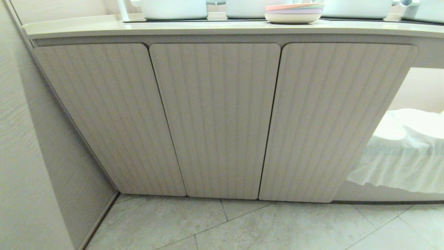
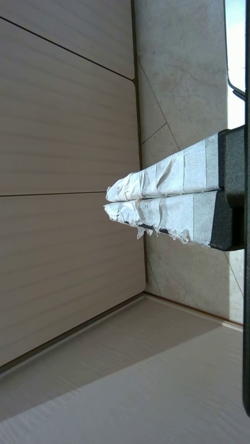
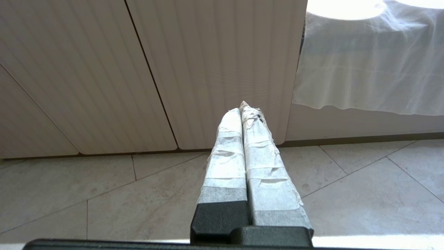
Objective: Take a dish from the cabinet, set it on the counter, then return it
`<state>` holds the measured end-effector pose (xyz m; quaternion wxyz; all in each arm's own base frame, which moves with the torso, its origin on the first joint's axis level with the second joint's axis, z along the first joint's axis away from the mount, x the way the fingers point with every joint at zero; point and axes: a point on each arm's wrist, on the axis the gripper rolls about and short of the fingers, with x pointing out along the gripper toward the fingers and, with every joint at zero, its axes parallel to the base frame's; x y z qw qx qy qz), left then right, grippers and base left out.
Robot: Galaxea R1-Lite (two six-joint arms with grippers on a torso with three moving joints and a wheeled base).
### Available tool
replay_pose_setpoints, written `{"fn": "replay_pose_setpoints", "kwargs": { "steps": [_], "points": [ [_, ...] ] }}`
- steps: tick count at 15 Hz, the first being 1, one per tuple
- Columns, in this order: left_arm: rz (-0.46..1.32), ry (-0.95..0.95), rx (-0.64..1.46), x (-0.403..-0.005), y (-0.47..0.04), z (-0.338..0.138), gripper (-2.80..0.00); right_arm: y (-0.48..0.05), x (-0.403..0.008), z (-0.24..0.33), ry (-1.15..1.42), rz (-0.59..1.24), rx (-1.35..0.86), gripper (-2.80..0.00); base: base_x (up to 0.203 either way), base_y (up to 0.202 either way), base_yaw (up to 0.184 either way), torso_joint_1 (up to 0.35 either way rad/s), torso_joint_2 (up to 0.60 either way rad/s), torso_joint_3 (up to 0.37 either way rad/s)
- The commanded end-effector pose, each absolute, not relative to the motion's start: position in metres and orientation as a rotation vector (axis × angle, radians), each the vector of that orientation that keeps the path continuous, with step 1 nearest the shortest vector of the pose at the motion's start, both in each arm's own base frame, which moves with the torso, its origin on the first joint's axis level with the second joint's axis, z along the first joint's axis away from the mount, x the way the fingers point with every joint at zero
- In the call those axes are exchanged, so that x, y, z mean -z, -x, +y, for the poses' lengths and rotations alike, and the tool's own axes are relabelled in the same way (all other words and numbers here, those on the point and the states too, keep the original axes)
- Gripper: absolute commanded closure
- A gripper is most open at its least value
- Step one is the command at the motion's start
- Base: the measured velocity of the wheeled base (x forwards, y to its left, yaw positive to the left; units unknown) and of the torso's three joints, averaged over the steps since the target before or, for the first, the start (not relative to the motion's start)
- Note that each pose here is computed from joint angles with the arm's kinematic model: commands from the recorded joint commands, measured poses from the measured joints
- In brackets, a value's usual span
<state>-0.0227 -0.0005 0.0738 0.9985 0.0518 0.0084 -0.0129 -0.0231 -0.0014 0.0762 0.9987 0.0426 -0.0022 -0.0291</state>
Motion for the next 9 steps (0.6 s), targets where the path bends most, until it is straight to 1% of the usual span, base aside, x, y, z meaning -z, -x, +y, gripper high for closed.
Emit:
{"fn": "replay_pose_setpoints", "kwargs": {
  "steps": [1,9],
  "points": [
    [0.017,-0.104,0.025,-0.0738,0.0227,-0.0005,0.0,0.0231,-0.0762,-0.0014,-0.086,-0.004,0.058,0.0,0.0,0.0,0.0,0.0,0.0,0.0],
    [0.018,-0.104,0.026,-0.0739,0.0226,-0.0005,0.0,0.0231,-0.0762,-0.0014,-0.086,-0.005,0.058,0.0,0.0,0.0,0.0,0.0,0.0,0.0]
  ]
}}
